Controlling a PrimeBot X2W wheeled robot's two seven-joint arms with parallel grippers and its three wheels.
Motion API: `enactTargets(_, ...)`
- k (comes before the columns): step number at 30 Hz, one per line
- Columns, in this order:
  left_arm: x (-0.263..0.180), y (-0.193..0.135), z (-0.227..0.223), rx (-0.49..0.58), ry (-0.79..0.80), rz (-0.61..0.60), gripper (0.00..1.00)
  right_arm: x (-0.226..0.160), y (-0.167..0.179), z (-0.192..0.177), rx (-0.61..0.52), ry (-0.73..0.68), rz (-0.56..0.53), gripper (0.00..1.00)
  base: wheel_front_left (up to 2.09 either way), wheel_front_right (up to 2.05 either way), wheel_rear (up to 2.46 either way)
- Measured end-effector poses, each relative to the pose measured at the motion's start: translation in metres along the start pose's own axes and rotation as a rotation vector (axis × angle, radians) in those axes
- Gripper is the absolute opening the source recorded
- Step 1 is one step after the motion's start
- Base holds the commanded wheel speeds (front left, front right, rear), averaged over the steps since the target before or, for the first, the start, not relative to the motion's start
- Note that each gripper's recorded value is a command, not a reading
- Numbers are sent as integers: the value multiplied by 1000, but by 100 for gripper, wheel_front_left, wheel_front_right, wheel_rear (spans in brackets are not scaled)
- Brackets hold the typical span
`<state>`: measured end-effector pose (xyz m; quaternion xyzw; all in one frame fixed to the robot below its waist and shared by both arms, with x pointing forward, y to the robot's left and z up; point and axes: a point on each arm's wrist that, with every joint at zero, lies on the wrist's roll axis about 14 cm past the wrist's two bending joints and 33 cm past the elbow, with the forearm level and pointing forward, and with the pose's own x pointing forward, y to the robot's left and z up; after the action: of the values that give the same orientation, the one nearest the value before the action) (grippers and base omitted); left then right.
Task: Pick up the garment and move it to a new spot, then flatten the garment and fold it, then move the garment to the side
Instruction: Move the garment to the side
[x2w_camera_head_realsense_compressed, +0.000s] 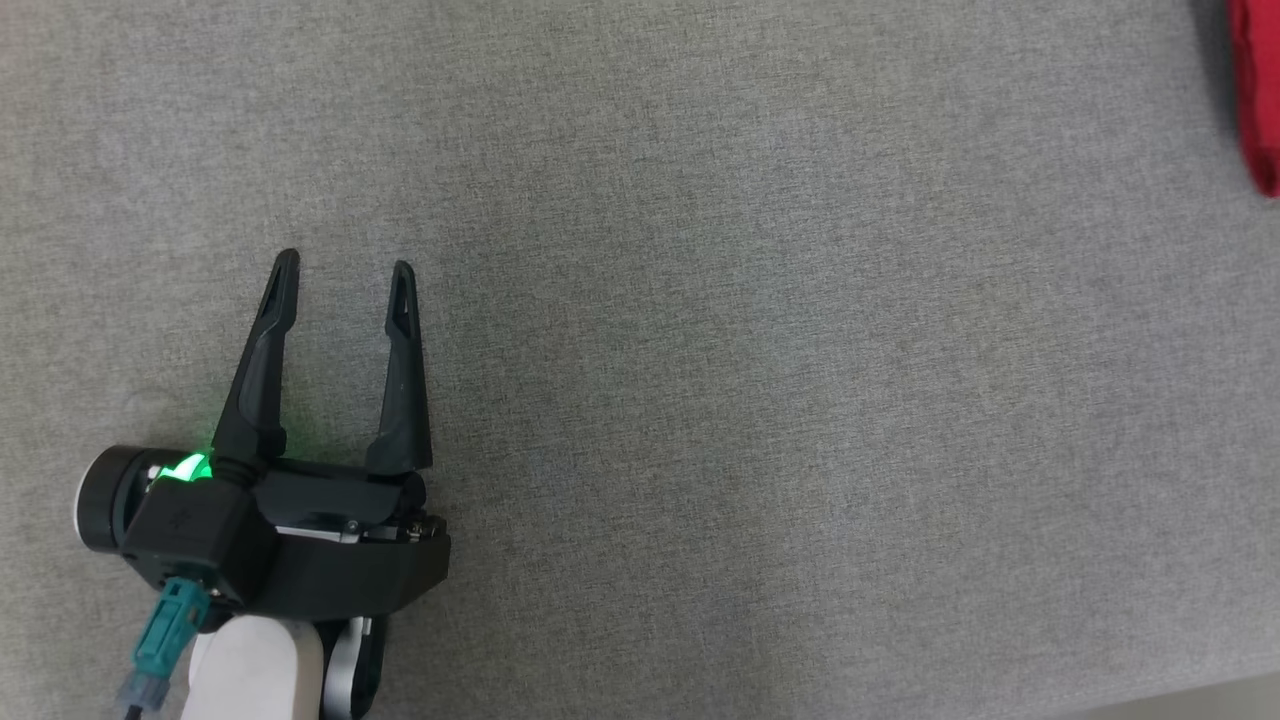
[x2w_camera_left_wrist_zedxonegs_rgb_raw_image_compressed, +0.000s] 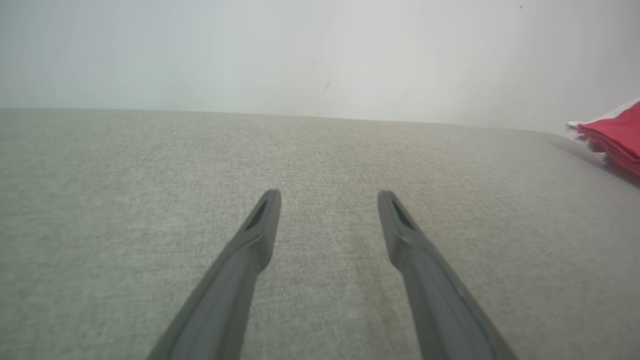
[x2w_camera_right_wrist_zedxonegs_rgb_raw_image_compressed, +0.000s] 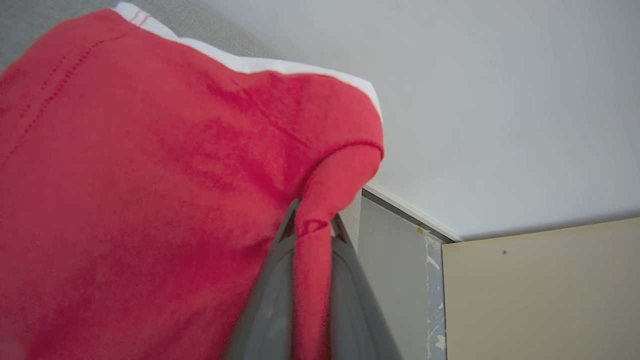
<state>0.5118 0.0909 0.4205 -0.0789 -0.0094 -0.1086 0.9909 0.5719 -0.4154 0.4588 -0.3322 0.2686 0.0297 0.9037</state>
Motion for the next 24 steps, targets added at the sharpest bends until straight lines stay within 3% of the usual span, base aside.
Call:
enactTargets(6,-1,1,1,1,-3,0,100,2,-16,1,-10,24,-37,0,0,0,0)
enactTargets(7,-1,2,1,1,-2,1,100,4,-18,0,-7,30,-46,31,0,0,0)
enactTargets(8,-1,2,0,1,-2,2,100,4,-19,1,-6,28,-49,88,0,0,0)
enactTargets(9,-1,2,0,1,-1,3,100,5,-21,0,-4,30,-54,100,0,0,0)
enactTargets(17,-4,6,6,4,-3,20,100,1,-31,14,-2,-41,-99,100,0,0,0)
enactTargets(24,-24,14,23,14,-2,58,100,-17,-23,58,75,-238,-100,100,0,0,0)
